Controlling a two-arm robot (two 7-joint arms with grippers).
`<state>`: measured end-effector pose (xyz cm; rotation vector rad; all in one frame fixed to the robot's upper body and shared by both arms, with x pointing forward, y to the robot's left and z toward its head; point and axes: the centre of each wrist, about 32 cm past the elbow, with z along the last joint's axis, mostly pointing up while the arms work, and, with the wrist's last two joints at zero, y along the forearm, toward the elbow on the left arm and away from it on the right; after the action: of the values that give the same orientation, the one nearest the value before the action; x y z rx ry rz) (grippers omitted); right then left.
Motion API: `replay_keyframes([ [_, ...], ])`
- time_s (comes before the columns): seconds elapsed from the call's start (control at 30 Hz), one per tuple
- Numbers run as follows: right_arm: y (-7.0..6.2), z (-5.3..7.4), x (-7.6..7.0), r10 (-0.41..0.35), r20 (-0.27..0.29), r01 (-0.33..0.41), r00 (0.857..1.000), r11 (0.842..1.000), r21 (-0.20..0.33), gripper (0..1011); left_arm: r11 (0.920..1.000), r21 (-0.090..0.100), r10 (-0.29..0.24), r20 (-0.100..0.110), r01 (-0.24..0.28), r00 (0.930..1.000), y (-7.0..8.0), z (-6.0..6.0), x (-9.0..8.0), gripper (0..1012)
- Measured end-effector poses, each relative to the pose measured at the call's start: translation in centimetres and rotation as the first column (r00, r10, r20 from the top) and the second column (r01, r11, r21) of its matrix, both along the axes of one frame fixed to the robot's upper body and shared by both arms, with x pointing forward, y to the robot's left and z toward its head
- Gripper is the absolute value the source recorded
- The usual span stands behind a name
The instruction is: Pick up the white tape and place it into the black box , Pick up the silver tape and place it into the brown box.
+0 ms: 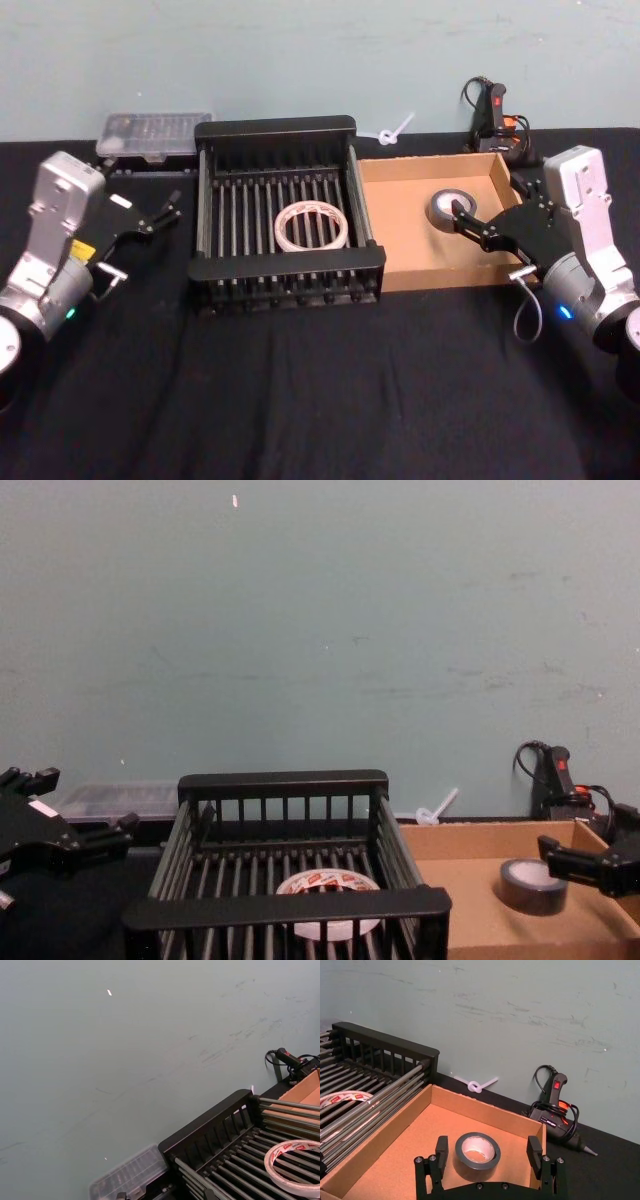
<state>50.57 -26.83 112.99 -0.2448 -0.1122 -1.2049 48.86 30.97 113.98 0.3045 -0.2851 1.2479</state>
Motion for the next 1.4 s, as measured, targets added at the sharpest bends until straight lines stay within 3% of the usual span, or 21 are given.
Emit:
replay_keyframes([
  [1.4,0.00,0.00,0.00,0.000,0.000,0.000,1.000,1.000,0.001,1002,1.0000,0.000,0.000,0.000,0.000,1.0000,0.00,0.00,0.00,1001],
])
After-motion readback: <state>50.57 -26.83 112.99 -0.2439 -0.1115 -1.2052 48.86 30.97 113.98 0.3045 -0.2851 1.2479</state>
